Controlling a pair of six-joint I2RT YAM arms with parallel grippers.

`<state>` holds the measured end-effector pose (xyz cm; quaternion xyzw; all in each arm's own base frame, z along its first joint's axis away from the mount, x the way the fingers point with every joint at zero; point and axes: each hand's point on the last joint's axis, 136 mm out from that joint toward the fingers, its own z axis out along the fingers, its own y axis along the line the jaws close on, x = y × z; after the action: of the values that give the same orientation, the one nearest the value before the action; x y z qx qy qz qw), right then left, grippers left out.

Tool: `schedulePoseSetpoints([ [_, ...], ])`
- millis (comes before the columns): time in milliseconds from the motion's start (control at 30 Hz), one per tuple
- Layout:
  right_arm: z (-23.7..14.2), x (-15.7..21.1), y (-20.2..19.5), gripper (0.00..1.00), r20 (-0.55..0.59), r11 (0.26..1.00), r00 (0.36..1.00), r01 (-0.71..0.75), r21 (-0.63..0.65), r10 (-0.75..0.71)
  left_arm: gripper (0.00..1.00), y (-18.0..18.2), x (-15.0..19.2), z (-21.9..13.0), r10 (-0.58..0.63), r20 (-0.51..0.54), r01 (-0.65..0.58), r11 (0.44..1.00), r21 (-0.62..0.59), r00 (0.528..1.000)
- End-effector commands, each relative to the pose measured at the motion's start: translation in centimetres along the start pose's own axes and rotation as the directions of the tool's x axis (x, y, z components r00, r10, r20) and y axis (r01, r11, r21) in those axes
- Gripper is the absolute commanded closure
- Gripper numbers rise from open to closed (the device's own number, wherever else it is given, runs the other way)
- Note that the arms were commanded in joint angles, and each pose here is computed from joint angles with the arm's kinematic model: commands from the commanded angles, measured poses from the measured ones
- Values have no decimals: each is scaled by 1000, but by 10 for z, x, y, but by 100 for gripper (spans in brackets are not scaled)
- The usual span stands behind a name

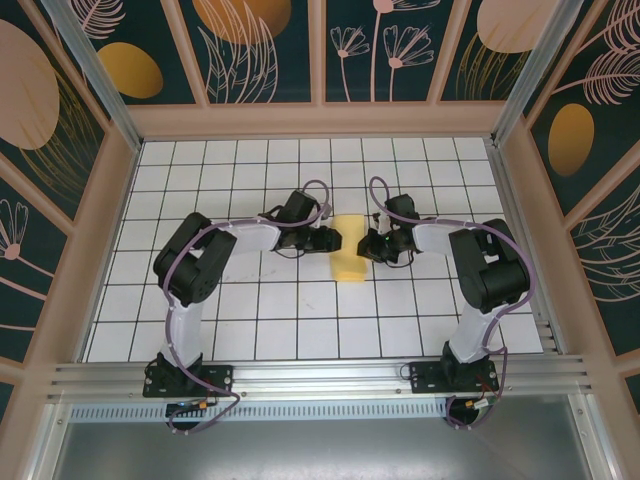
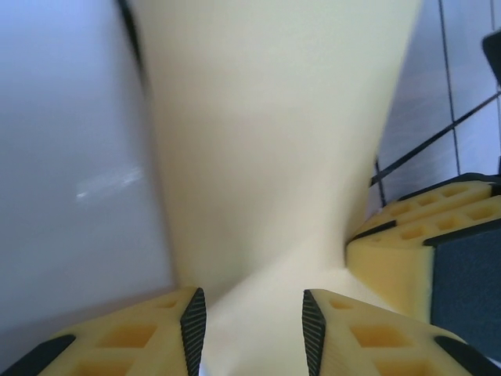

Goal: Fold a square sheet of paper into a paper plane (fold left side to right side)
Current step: First fold the square sheet of paper in half at the center of the table, then hold the square sheet of paper at the center of the table.

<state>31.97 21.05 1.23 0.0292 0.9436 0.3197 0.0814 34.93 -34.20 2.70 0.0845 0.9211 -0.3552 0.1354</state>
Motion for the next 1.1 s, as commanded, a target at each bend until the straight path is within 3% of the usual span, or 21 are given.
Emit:
schedulePoseSetpoints([
  [0,17,33,-46,86,-92,984,994,-43,173,59,58,-2,-9,-21,13,29,-12,1000,-18,999],
  [167,18,33,-45,86,-92,984,994,-42,174,59,59,-38,-20,-34,41,67,-48,994,101,997],
  [333,18,32,-44,86,-94,984,994,-40,172,57,60,-56,-12,-13,65,22,-68,986,153,998],
  [833,18,28,-32,86,-87,991,995,-27,132,39,61,-19,7,26,3,-52,0,999,49,999],
  [1067,-9,-1,13,87,17,999,1000,16,-48,-15,61,-13,25,32,0,-89,1,1000,19,996],
])
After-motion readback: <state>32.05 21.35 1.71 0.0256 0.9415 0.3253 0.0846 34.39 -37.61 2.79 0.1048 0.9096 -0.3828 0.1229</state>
